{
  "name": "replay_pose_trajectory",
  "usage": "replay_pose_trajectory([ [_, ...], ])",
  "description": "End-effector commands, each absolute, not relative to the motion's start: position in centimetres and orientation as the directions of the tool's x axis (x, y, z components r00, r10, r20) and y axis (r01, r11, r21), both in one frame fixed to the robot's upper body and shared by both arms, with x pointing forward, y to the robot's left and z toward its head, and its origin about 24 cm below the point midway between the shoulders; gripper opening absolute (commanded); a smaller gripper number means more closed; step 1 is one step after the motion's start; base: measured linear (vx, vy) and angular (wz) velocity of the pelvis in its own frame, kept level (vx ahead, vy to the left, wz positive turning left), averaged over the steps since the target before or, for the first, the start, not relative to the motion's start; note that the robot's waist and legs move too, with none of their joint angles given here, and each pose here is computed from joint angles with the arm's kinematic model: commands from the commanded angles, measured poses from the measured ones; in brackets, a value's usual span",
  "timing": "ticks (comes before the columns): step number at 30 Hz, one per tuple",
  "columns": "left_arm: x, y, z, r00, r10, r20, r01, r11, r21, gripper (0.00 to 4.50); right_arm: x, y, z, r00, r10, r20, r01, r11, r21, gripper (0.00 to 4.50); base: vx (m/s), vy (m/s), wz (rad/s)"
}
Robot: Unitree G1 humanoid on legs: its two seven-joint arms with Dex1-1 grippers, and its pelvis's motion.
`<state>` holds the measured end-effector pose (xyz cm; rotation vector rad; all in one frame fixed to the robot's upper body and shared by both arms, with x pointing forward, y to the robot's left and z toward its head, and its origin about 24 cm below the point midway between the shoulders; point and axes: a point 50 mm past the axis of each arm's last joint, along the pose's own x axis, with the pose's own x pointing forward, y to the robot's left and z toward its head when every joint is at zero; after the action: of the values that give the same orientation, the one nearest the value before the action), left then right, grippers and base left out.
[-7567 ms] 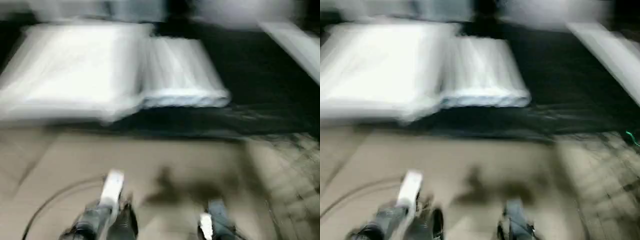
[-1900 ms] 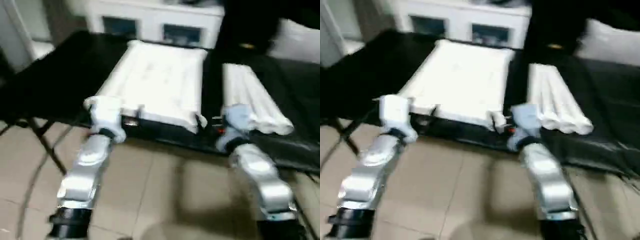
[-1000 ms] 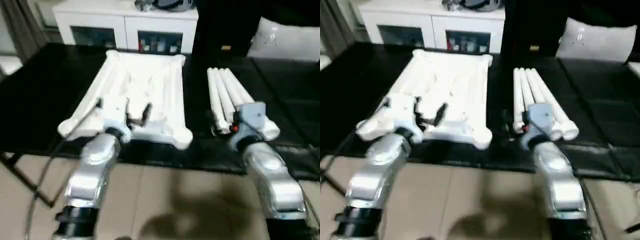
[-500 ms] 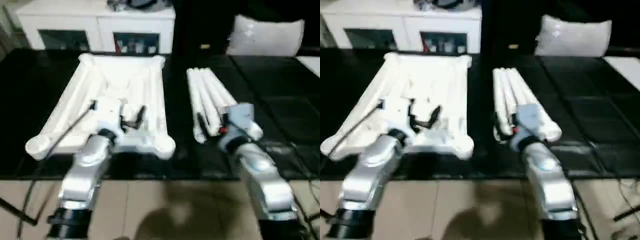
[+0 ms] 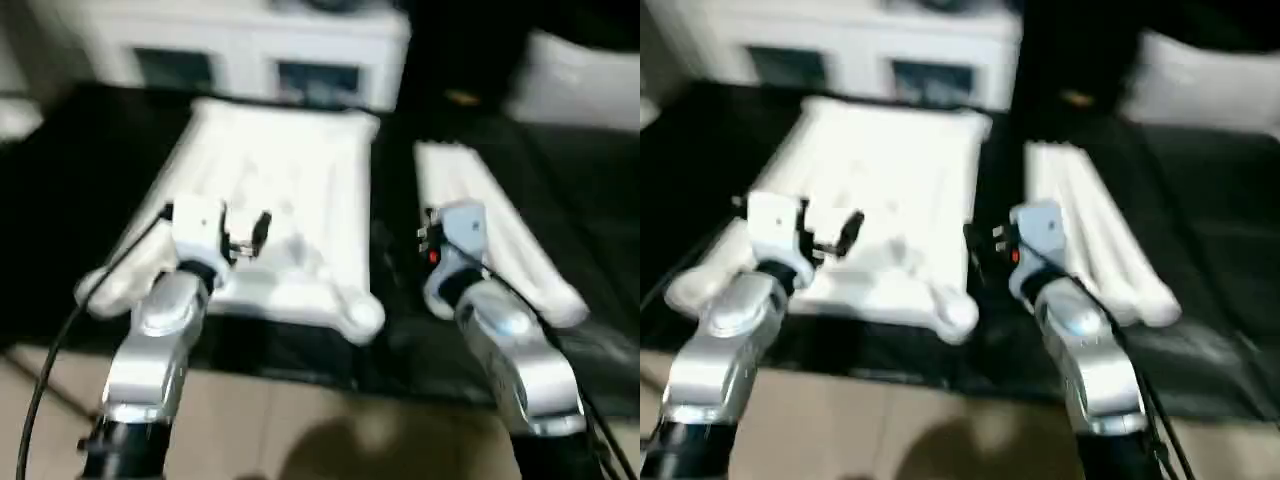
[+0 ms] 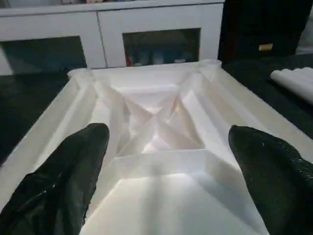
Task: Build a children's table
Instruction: Move to table
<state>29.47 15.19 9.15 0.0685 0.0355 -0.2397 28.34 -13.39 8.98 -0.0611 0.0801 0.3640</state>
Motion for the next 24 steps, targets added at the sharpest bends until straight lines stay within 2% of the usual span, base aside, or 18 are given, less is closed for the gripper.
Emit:
replay_pose_trajectory([
  [1,29.53,14.40,9.58,0.960,-0.278,-0.033,0.279,0.957,0.075,4.47,28.25,-13.76,9.25,0.936,0.342,-0.080,-0.346,0.937,-0.049,4.50,0.030,-0.102,-0.03],
  [9,29.60,14.29,9.55,0.955,-0.293,-0.039,0.295,0.953,0.074,4.47,28.14,-14.32,9.18,0.946,0.312,-0.086,-0.315,0.949,-0.029,4.50,0.031,0.032,-0.07],
  [13,29.62,14.29,9.56,0.955,-0.295,-0.041,0.298,0.951,0.079,4.47,28.18,-14.27,9.39,0.946,0.318,-0.068,-0.321,0.946,-0.037,4.50,0.045,0.036,-0.43],
  [19,29.55,14.38,9.56,0.954,-0.297,-0.043,0.299,0.950,0.085,4.47,28.18,-14.00,9.63,0.938,0.343,-0.057,-0.345,0.937,-0.043,4.50,0.059,-0.019,0.00],
  [24,29.49,14.33,9.90,0.943,-0.332,-0.017,0.331,0.934,0.137,4.47,28.23,-14.38,9.61,0.936,0.346,-0.065,-0.349,0.935,-0.059,4.50,-0.011,0.000,0.00],
])
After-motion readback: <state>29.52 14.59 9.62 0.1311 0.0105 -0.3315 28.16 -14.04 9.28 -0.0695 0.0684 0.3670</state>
